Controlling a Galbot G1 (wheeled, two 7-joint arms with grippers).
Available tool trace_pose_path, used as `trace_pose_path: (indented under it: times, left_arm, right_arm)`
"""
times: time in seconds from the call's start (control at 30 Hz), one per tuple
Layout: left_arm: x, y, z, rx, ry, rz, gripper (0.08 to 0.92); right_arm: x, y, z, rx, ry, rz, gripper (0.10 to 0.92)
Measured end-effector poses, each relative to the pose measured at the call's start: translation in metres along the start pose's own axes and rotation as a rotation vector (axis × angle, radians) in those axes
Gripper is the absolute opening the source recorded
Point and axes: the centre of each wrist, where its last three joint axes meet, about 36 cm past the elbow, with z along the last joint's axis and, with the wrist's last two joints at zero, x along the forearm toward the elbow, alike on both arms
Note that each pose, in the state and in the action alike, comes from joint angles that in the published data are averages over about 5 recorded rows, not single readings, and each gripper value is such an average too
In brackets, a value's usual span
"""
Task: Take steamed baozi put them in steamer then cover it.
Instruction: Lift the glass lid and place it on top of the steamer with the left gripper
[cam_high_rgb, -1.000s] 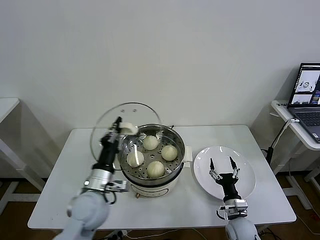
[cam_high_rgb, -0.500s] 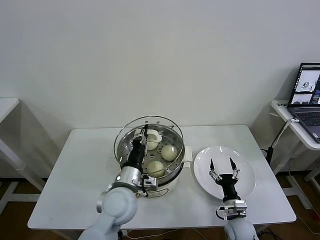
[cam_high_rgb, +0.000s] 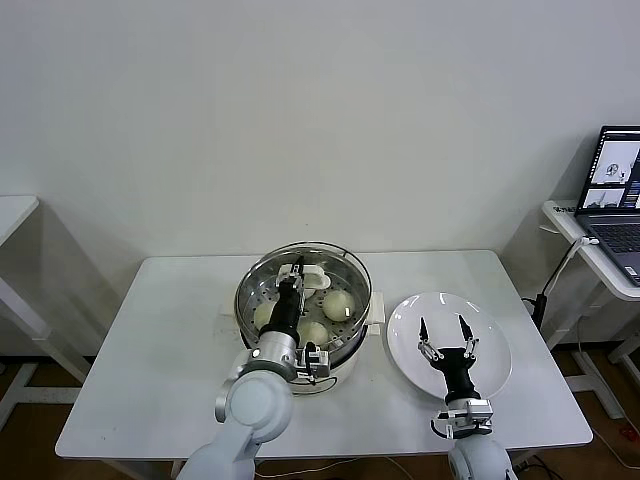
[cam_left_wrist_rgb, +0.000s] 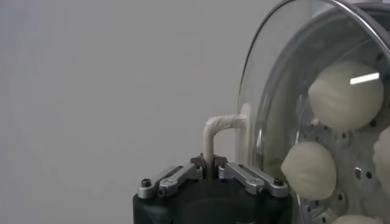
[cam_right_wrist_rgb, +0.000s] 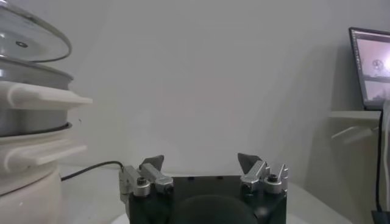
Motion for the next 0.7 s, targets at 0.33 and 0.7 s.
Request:
trace_pose_path:
  times: [0.33,0.7]
  left_arm:
    - [-0.004,-0.008,-0.005,-0.030,0.010,0.011,0.186]
    - [-0.007,-0.012,-0.003,-0.059,0.023,0.012,0.186]
  right_arm:
    - [-0.001,0.001,0.001,-0.001,0.001,-0.002,0.823]
    - [-0.004,0.001,0.000,0.000,-0.004,-0.004,0.823]
